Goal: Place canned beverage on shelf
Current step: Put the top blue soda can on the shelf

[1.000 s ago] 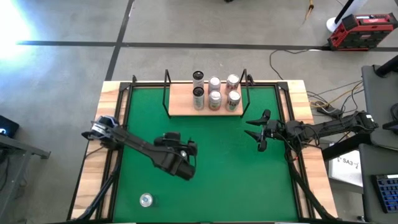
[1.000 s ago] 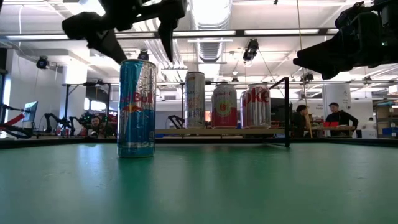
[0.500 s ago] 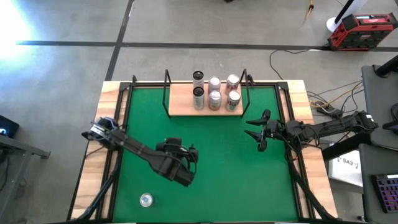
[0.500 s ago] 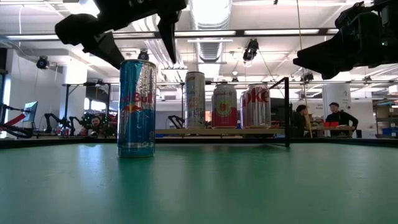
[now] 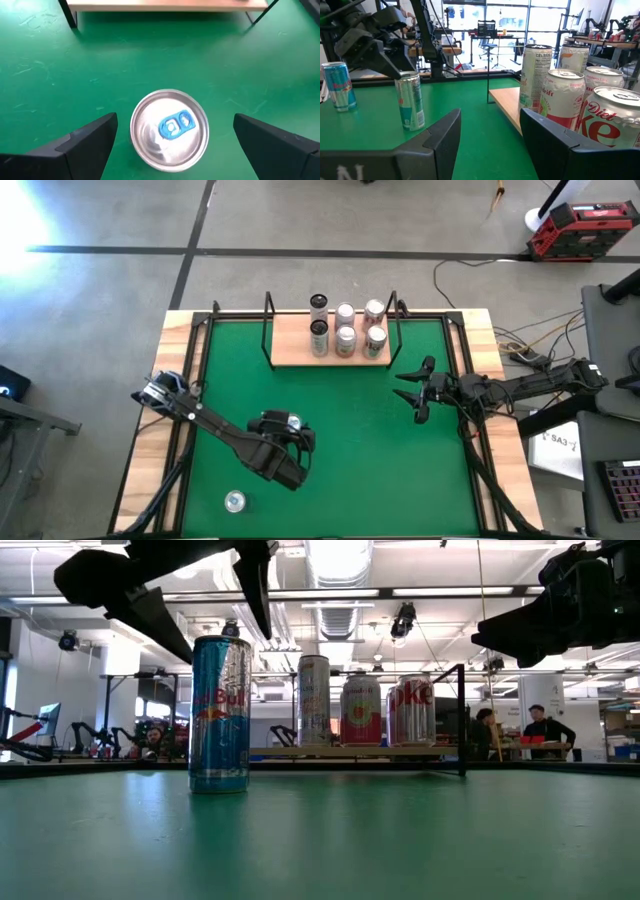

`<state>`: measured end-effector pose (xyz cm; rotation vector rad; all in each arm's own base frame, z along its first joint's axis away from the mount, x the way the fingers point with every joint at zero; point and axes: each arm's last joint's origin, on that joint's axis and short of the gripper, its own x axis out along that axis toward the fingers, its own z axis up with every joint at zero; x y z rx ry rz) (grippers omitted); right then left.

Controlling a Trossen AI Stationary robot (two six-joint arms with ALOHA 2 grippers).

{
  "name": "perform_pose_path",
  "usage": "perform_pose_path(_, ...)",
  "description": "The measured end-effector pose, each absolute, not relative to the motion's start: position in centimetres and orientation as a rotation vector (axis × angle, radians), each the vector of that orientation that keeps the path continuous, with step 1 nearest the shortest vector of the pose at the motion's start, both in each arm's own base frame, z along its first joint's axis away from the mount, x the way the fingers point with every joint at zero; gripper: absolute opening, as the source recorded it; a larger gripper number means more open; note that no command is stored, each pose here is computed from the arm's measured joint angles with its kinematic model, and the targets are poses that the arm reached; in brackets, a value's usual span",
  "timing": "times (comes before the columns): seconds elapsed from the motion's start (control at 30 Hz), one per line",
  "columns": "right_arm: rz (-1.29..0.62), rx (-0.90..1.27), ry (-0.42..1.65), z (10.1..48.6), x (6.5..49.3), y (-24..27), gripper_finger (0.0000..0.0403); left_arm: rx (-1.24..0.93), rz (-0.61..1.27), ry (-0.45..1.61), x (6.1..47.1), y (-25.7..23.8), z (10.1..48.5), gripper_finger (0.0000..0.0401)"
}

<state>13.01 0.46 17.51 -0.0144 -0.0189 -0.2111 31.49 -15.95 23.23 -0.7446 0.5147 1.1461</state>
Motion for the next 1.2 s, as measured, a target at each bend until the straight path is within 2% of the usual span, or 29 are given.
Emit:
perform_pose_path(0.43,-0.211,-0.014,-0.019,17.5,13.0,0.5,0.0194,-0.656,1.243,0.569,32.8,-16.9,19.5,0.0383)
perform_pose_path(0.73,-0.212,-0.014,-0.019,17.5,13.0,0.5,0.0194,-0.632,1.358,0.461,33.4,-17.1,17.5,0.0373)
perform_pose_path(0.93,-0.211,-0.014,-0.019,17.5,13.0,0.5,0.0194,-0.610,1.362,0.454,33.4,-17.1,17.1,0.0326)
perform_pose_path(1.03,-0.211,-0.014,-0.019,17.5,13.0,0.5,0.0194,-0.611,1.360,0.452,33.4,-17.1,17.1,0.0280)
perform_pose_path(1.13,-0.211,-0.014,-0.019,17.5,13.0,0.5,0.0194,-0.602,1.358,0.453,33.4,-17.1,17.1,0.0218)
perform_pose_path(1.2,-0.212,-0.014,-0.019,17.5,13.0,0.5,0.0194,-0.590,1.352,0.463,33.4,-17.1,17.1,0.0206)
